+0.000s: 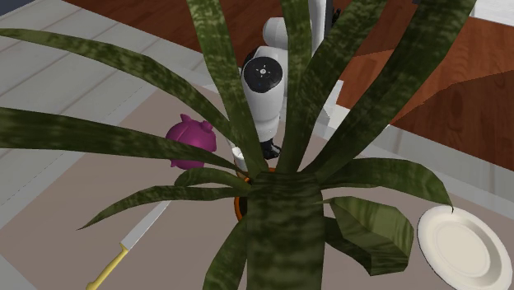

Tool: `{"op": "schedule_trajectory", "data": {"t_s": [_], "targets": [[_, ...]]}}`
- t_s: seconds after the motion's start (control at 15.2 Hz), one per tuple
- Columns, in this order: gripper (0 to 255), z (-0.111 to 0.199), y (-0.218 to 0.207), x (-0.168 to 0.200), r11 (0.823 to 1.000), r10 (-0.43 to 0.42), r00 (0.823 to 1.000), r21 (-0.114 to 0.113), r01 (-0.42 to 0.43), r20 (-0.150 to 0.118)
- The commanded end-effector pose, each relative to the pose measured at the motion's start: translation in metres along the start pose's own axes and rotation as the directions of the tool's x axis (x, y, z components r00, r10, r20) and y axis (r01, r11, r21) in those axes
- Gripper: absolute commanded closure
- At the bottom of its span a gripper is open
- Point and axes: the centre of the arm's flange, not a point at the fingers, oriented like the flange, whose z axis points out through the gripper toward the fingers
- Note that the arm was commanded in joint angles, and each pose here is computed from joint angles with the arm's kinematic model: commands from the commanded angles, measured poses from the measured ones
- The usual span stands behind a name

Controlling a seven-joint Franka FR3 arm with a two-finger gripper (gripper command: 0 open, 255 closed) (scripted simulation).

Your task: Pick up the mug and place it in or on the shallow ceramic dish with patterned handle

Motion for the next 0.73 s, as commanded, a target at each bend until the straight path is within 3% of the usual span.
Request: {"op": "schedule_trajectory", "data": {"t_s": [0.0, 0.07, 0.13, 0.46, 0.66], "targets": [[255, 0.000, 0.000, 0.000, 1.000, 0.000, 1.000, 0.000, 0.000, 0.000], [255, 0.000, 0.000, 0.000, 1.000, 0.000, 1.000, 0.000, 0.000, 0.000], [0, 0.000, 0.000, 0.000, 1.000, 0.000, 1.000, 0.000, 0.000, 0.000], [0, 0.000, 0.000, 0.000, 1.000, 0.000, 1.000, 0.000, 0.000, 0.000], [0, -0.040, 0.000, 0.000, 1.000, 0.000, 1.000, 0.000, 0.000, 0.000]]}}
